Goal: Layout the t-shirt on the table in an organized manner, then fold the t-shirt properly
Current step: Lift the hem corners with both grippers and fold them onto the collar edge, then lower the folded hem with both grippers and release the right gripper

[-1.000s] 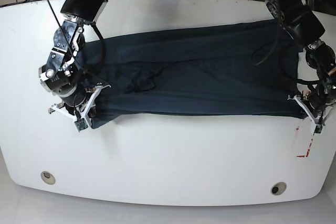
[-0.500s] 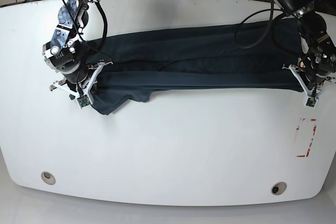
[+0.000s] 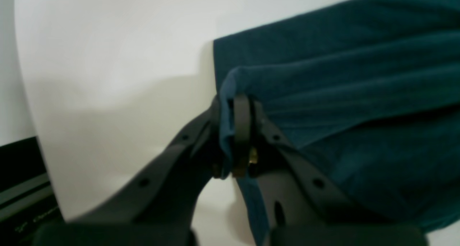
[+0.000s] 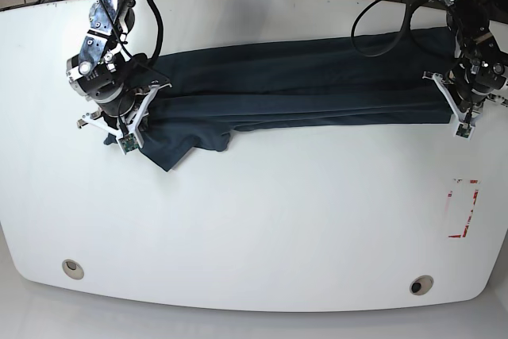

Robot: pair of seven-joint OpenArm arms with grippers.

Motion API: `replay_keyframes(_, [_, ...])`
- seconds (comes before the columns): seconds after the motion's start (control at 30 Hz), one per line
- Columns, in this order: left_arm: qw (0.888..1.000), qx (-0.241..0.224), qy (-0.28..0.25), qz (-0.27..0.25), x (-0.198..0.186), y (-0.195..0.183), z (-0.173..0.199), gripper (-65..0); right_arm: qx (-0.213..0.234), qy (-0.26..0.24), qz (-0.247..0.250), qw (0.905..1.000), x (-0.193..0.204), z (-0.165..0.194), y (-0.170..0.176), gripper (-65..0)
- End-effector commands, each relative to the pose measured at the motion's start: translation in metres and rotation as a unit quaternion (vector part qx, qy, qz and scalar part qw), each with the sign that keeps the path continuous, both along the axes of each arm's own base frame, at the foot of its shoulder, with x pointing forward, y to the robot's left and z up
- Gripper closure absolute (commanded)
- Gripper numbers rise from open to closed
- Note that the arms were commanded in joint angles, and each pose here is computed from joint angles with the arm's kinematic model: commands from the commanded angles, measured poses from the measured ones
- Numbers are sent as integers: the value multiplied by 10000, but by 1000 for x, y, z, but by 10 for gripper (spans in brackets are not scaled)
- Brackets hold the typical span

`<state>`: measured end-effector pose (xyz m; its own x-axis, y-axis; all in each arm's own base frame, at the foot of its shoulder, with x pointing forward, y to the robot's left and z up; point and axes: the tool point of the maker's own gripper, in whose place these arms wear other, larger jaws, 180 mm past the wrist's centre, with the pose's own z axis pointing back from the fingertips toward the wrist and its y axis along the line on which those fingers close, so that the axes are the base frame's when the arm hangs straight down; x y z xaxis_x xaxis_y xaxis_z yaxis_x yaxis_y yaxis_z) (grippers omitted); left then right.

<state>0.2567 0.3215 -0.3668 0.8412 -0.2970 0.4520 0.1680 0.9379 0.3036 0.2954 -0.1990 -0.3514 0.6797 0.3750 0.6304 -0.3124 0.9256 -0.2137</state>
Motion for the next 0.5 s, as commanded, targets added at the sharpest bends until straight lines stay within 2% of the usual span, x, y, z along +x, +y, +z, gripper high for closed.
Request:
replay_keyframes(0.0, [9997,211,-92,65,2,11,11,-10,-96,-133,-44,9999,3,8,-6,-2])
replay_keyframes(0.13, [9997,217,13,58,-5,11,6,-11,-99,-34,-45,9999,-3,3,-6,-16])
replay_keyframes(0.3, [9997,221,75,45,-9,11,3,-29,-112,69,-44,9999,-11,-3,-6,-193])
replay_keyframes(0.33, [9997,228,100,37,-10,11,2,-65,-115,101,-43,9999,-14,-5,-6,-271])
replay_keyframes(0.4, [9997,241,104,31,-11,11,2,-126,-122,101,-38,9999,-16,-4,-6,-358])
replay_keyframes(0.47, [9997,237,98,30,-11,10,2,-189,-155,23,-29,9999,-15,1,-6,-419])
